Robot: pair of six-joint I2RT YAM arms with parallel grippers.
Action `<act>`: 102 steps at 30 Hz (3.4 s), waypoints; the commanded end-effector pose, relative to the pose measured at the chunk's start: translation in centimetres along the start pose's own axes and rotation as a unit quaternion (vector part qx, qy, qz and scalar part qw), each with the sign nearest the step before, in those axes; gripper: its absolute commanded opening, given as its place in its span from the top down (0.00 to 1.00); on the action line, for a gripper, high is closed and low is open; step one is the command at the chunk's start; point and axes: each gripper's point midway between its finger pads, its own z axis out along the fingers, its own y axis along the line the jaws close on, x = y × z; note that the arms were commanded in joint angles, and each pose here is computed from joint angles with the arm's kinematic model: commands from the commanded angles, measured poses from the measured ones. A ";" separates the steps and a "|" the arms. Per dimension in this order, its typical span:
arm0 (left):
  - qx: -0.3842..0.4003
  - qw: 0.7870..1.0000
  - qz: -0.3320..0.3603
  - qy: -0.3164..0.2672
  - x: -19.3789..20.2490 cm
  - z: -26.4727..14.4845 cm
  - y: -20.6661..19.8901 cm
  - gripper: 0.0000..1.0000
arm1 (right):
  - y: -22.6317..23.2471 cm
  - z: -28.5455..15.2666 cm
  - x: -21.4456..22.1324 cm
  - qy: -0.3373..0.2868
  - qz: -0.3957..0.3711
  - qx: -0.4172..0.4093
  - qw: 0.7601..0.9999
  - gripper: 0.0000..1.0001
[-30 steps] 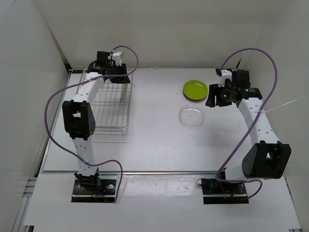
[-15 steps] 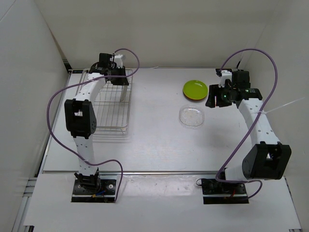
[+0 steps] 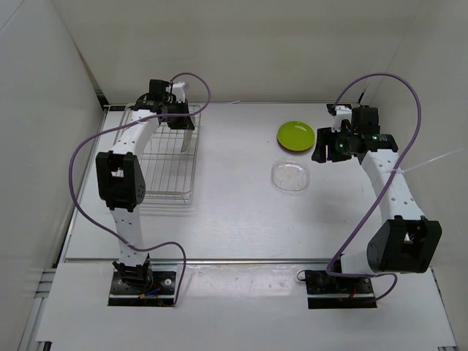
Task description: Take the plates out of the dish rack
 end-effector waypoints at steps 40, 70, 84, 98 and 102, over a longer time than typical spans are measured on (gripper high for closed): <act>-0.252 0.495 0.828 -0.080 10.0 -19.4 -31.9 0.89 | 12.8 -12.4 -6.1 -0.126 -0.106 -0.228 0.960 0.12; -0.210 0.518 0.824 -0.097 11.1 -17.0 -38.6 0.89 | 14.5 -10.3 -5.1 -0.115 -0.109 -0.229 0.960 0.95; -0.176 0.532 0.827 -0.037 13.2 -16.4 -37.2 0.00 | 9.6 -8.1 -7.0 -0.142 0.010 -0.080 0.987 1.00; -0.218 0.785 0.579 -0.025 0.3 -19.0 -20.6 0.00 | 1.6 2.1 -3.4 -0.027 -0.010 0.011 1.000 1.00; -0.225 0.866 0.443 -0.060 -1.6 -20.4 -12.7 0.00 | 1.0 4.3 -2.7 -0.001 -0.031 -0.018 0.999 1.00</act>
